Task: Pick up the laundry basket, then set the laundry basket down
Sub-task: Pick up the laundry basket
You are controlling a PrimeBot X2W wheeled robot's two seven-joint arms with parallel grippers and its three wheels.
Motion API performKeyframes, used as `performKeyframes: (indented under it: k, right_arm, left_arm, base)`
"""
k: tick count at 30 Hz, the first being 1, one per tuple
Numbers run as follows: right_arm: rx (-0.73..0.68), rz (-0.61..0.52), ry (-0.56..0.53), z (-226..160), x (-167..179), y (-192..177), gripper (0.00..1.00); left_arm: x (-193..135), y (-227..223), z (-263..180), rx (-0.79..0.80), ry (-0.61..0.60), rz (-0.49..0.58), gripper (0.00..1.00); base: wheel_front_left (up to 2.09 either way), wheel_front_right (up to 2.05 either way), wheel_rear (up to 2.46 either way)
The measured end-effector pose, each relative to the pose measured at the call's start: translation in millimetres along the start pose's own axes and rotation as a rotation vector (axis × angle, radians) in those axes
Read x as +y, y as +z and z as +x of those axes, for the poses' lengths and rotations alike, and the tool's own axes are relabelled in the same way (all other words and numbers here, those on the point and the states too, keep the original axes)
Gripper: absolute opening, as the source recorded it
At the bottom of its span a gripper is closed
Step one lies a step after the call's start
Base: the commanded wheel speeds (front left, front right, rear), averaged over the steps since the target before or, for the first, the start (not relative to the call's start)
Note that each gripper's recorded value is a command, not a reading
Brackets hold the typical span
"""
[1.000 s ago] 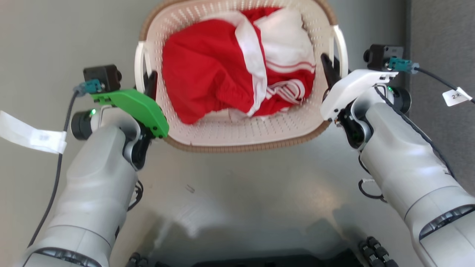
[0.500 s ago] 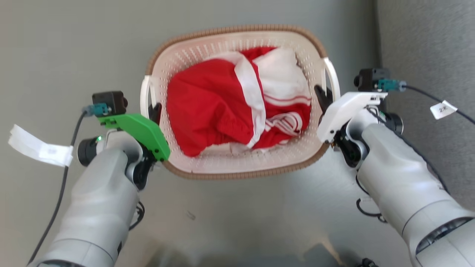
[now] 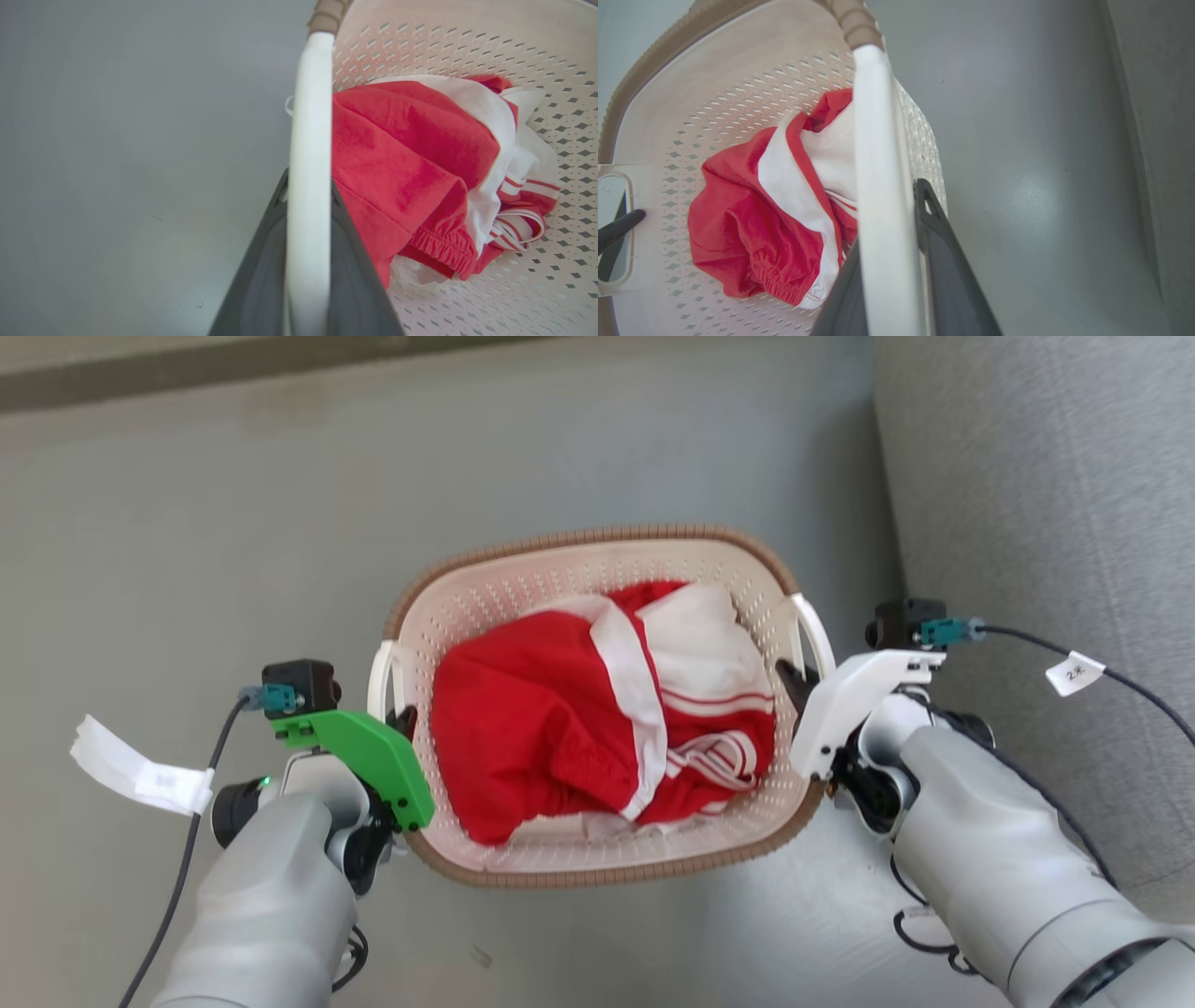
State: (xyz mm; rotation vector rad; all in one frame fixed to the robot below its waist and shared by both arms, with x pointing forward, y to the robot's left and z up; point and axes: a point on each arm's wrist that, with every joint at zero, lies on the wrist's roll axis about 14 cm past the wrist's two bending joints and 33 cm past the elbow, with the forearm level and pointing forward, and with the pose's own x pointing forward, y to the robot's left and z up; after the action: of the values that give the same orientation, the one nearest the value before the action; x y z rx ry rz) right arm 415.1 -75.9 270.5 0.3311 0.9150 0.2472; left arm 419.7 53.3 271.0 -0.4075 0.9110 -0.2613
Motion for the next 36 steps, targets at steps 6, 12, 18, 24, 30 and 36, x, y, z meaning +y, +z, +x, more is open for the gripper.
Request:
performKeyframes:
  k: [6,12,18,24,30,36]
  right_arm:
    - [0.004,0.004,0.000,-20,4,-4,0.00]
    - [0.023,0.011,0.003,-41,9,-15,0.00]
    - [0.055,0.003,0.006,-55,12,-27,0.00]
    - [0.057,-0.003,0.014,-71,18,-31,0.00]
    - [0.068,-0.027,0.021,-83,23,-38,0.00]
    - [0.069,-0.039,0.030,-92,29,-41,0.00]
  left_arm:
    - [-10,0,-14,0.005,-0.011,0.014,0.00]
    - [-18,-9,-32,0.024,-0.017,0.019,0.00]
    - [-22,-23,-46,0.056,-0.018,0.021,0.00]
    - [-27,-26,-62,0.052,-0.023,0.015,0.00]
    - [-30,-37,-77,0.075,-0.026,0.013,0.00]
    - [-33,-37,-86,0.065,-0.030,0.016,0.00]
  base:
    - [0.00,0.00,0.00]
    - [0.00,0.00,0.00]
    - [0.00,0.00,0.00]
    - [0.00,0.00,0.00]
    - [0.00,0.00,0.00]
    - [0.00,0.00,0.00]
